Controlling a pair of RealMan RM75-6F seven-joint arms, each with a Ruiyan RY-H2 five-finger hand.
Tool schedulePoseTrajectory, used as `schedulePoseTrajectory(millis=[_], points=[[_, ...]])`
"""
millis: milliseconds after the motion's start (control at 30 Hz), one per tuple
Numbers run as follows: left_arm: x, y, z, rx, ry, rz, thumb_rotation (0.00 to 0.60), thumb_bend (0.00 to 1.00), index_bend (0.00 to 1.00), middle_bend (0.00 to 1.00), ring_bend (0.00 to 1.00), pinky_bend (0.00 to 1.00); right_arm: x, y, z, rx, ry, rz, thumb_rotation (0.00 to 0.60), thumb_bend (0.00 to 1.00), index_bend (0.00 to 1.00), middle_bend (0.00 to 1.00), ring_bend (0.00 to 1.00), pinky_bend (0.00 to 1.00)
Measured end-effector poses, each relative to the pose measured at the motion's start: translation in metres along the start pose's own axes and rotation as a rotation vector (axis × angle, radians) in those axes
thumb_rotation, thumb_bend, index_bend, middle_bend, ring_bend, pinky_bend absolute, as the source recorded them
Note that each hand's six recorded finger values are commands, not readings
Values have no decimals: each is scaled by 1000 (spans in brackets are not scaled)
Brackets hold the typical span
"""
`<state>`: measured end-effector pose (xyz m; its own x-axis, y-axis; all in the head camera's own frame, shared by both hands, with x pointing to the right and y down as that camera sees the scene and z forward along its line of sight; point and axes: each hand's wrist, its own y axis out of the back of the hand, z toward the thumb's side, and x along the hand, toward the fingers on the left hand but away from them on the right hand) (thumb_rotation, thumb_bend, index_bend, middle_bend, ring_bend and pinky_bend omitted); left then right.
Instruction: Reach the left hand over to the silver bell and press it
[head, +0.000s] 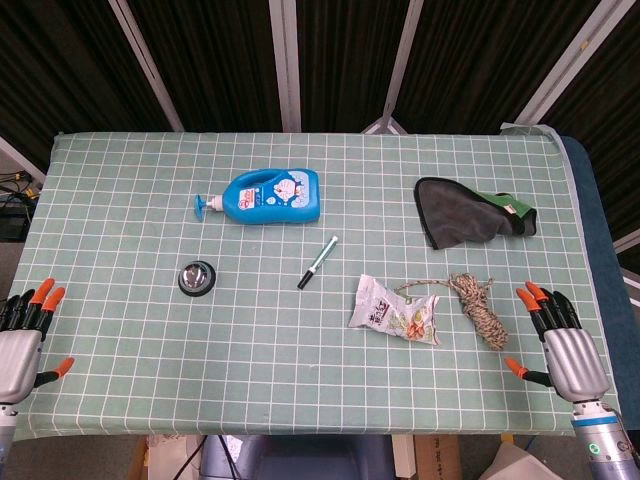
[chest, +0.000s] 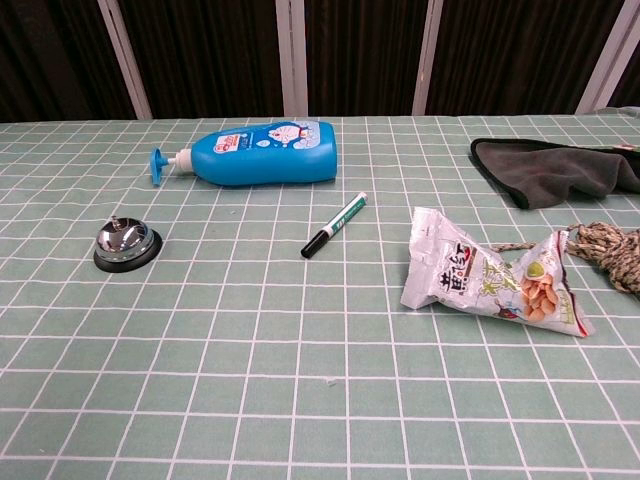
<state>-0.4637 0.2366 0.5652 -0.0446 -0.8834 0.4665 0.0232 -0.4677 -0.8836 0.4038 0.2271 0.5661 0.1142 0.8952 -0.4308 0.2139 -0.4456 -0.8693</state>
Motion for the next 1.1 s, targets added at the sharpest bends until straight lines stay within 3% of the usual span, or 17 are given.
schedulePoseTrajectory(millis=[700,967,1100], points=[[3,-5,3,20,-15,-27,600,207,0,0,0,0,1,-1,-1,2,-3,8,600,220,0,0,0,0],[19,-7,18,46,-62,-60,600,548,0,0,0,0,2,-2,1,-6,4,18,600,220,0,0,0,0],[31,-10,32,84,-107,-97,600,623,0,0,0,0,2,-3,1,-9,5,26,600,220,0,0,0,0]])
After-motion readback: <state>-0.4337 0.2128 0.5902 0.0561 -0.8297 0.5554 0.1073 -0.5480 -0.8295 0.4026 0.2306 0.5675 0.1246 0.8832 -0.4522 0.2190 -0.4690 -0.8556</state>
